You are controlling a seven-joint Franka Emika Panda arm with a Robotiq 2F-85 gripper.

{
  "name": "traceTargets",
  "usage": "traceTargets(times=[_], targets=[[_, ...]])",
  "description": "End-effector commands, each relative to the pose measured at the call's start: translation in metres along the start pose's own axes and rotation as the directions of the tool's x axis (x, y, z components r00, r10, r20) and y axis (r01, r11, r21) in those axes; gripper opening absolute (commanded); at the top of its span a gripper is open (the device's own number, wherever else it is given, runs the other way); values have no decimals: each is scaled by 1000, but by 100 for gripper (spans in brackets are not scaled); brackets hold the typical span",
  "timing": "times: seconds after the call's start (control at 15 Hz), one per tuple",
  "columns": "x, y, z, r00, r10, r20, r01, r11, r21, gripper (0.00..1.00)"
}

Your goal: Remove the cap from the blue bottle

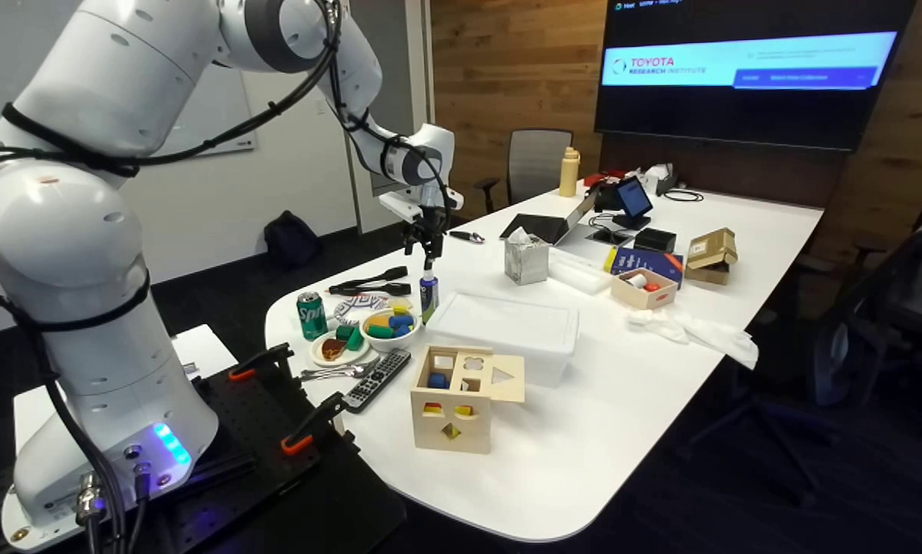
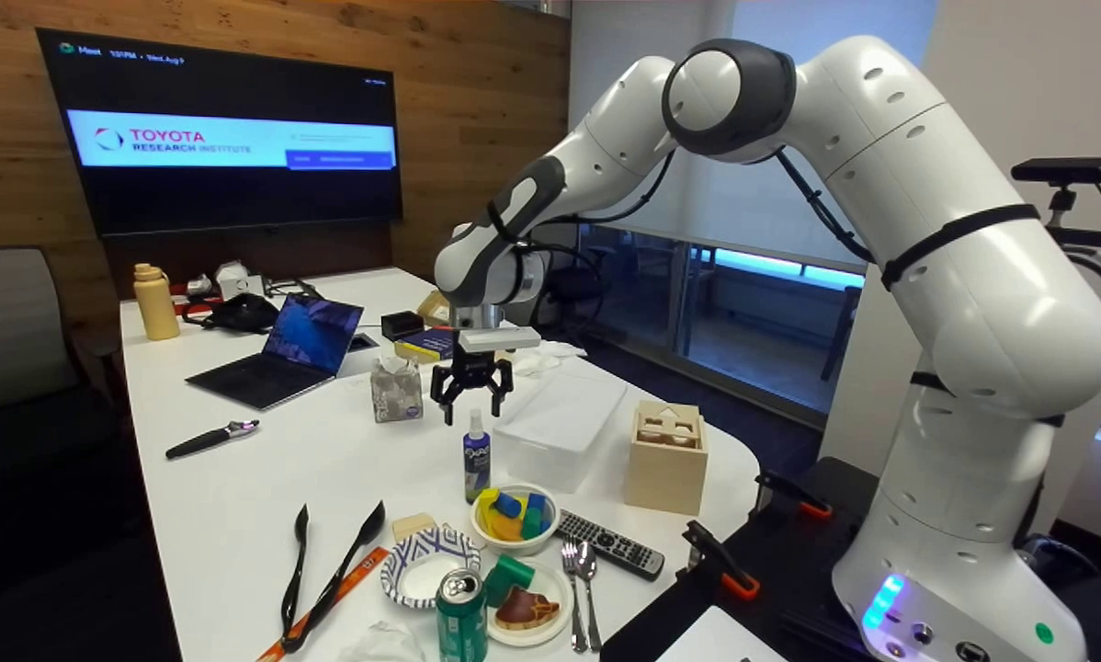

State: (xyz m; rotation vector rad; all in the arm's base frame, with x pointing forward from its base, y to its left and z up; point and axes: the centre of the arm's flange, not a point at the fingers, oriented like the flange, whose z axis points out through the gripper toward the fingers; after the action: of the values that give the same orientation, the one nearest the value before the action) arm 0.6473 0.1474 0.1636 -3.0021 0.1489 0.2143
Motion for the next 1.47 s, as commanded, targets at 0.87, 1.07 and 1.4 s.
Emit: traceTargets(times=[0.87,1.07,1.4], targets=[[21,-10,4,995,71,-70,-81,986,-143,74],[23,-9,3,995,75,-68,-84,986,-141,49],[23,-3,-4,993,102,-64,-110,985,-136,12]])
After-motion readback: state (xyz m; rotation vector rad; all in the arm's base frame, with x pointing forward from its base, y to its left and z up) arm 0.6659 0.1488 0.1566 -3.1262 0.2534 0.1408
